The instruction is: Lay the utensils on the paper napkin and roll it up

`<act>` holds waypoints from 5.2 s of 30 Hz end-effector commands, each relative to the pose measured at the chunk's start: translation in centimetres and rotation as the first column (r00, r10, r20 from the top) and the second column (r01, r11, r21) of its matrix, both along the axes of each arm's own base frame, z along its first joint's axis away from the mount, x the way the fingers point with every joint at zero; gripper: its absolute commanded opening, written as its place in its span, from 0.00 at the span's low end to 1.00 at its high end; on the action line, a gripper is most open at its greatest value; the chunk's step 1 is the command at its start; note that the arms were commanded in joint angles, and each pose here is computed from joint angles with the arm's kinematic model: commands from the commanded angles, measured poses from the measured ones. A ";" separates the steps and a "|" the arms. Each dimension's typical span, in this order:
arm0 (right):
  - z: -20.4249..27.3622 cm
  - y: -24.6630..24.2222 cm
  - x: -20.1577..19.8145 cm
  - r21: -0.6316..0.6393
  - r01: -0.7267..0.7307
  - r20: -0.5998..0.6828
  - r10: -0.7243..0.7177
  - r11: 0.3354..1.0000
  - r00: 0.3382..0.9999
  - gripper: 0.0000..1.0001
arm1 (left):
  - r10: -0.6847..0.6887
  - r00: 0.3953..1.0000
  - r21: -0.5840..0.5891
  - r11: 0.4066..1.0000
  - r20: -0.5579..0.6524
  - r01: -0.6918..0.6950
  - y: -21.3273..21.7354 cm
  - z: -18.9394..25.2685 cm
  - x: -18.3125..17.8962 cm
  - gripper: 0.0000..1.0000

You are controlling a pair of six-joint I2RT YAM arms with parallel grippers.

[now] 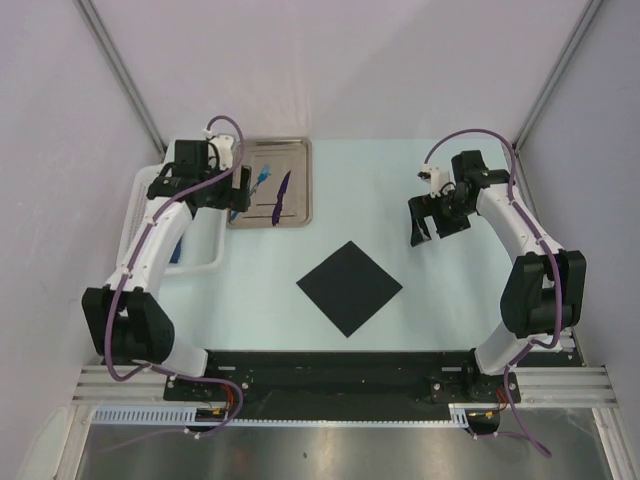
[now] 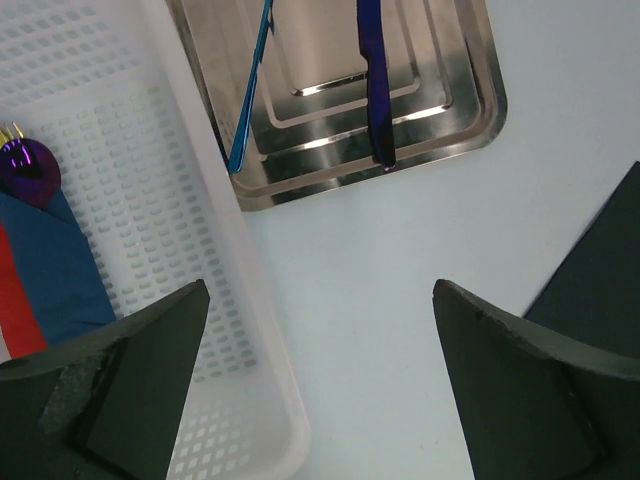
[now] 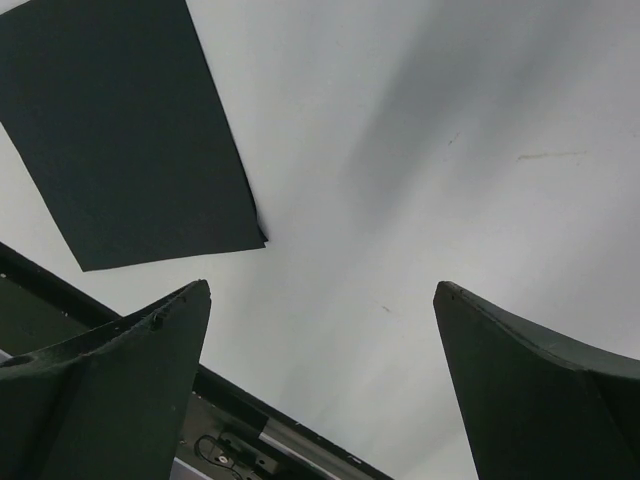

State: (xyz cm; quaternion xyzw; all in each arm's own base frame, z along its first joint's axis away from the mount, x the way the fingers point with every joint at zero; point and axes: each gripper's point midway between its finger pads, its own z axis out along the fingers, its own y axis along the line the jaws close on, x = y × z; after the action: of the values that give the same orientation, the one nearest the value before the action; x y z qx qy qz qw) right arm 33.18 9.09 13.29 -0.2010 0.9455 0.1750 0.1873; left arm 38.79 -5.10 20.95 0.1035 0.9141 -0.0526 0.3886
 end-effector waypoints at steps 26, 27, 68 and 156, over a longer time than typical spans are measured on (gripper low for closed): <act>0.9 -3.0 0.7 -0.092 0.038 0.066 -0.032 0.995 0.997 1.00 | 0.046 0.991 -0.002 0.999 -0.129 -0.047 -8.1 -9.0 15.1 0.76; 0.9 -3.1 0.8 -0.095 0.039 0.065 -0.033 0.995 0.997 1.00 | 0.073 0.989 0.027 0.997 -0.125 -0.070 -7.6 -9.4 15.3 0.75; 1.1 -6.3 2.1 -0.111 0.090 0.074 -0.083 0.990 0.994 1.00 | 0.082 0.920 -0.025 0.995 -0.382 -0.099 -10.0 -18.8 12.7 0.25; 2.6 -6.4 -2.5 0.126 0.300 0.214 -0.321 0.946 0.923 1.00 | 0.133 0.959 -0.088 0.983 -0.251 -0.159 -29.7 -16.2 -9.3 0.00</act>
State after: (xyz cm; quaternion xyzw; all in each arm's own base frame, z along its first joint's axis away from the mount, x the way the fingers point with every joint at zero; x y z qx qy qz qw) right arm 30.34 2.46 14.96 -0.0602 0.9362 0.1544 0.3098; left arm 28.14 -34.57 2.11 0.0165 0.9665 -0.0719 0.2460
